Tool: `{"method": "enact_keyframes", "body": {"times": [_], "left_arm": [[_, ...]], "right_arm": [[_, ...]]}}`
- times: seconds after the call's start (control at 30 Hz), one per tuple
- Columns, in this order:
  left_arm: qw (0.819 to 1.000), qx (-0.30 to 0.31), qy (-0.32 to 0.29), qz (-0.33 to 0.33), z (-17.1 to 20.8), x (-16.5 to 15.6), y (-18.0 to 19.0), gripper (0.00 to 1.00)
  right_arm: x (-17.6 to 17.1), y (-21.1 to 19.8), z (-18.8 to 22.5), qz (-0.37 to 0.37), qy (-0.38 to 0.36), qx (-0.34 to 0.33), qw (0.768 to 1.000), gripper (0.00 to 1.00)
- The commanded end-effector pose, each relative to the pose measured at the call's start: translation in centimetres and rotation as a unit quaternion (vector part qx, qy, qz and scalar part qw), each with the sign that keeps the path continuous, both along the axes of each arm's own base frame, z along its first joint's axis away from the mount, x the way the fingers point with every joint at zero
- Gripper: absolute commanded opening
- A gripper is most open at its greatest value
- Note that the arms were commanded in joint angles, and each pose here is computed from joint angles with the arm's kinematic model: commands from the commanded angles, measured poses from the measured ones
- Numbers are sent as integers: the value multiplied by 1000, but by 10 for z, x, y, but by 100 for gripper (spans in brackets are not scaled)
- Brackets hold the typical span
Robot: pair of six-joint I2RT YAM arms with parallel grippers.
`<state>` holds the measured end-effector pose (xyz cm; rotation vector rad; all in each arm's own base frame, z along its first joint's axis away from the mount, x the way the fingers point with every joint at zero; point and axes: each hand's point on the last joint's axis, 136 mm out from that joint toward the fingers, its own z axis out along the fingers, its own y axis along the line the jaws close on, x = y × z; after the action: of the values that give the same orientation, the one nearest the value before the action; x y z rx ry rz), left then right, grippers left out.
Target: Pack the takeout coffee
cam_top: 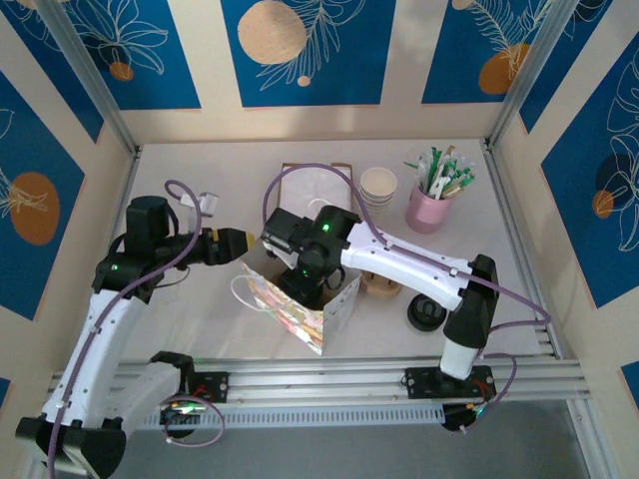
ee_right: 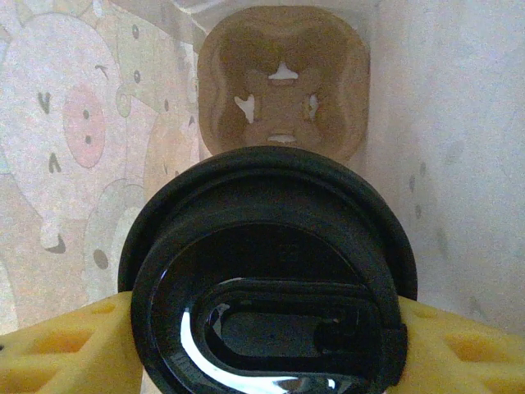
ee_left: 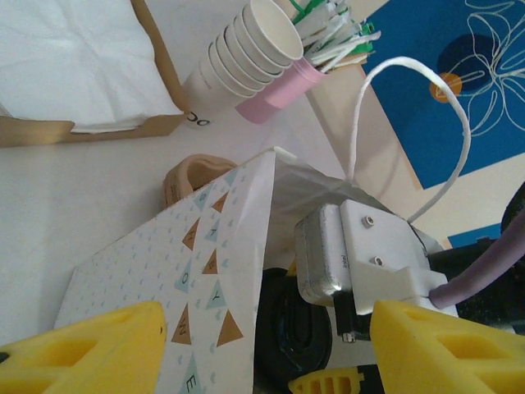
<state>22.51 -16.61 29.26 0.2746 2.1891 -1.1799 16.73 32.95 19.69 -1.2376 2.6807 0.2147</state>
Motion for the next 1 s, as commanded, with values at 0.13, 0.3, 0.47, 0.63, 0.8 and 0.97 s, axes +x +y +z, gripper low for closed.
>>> {"method": "enact_keyframes", "body": {"times": [0.13, 0.3, 0.47, 0.63, 0.8, 0.97], "left_arm": [[999, 30, 7, -17, -15, -1, 1, 65], [999, 48, 14, -15, -26, 2, 2, 64], [997, 73, 21, -17, -37, 1, 4, 63], [996, 84, 24, -14, -43, 1, 7, 63], [995, 93, 26, -8, -47, 1, 9, 63], [995, 100, 26, -4, -49, 2, 11, 63]], "right_arm": [[-5, -4, 8, 9, -6, 10, 1000, 67], [-5, -5, 9, 8, -10, 12, 1000, 67], [-8, -6, 12, 19, -19, 13, 1000, 67], [-10, -9, 15, 21, -26, 11, 999, 67], [-12, -15, 12, 17, -24, 4, 1000, 67], [-14, -20, 9, 7, -21, -3, 1000, 67]]}}
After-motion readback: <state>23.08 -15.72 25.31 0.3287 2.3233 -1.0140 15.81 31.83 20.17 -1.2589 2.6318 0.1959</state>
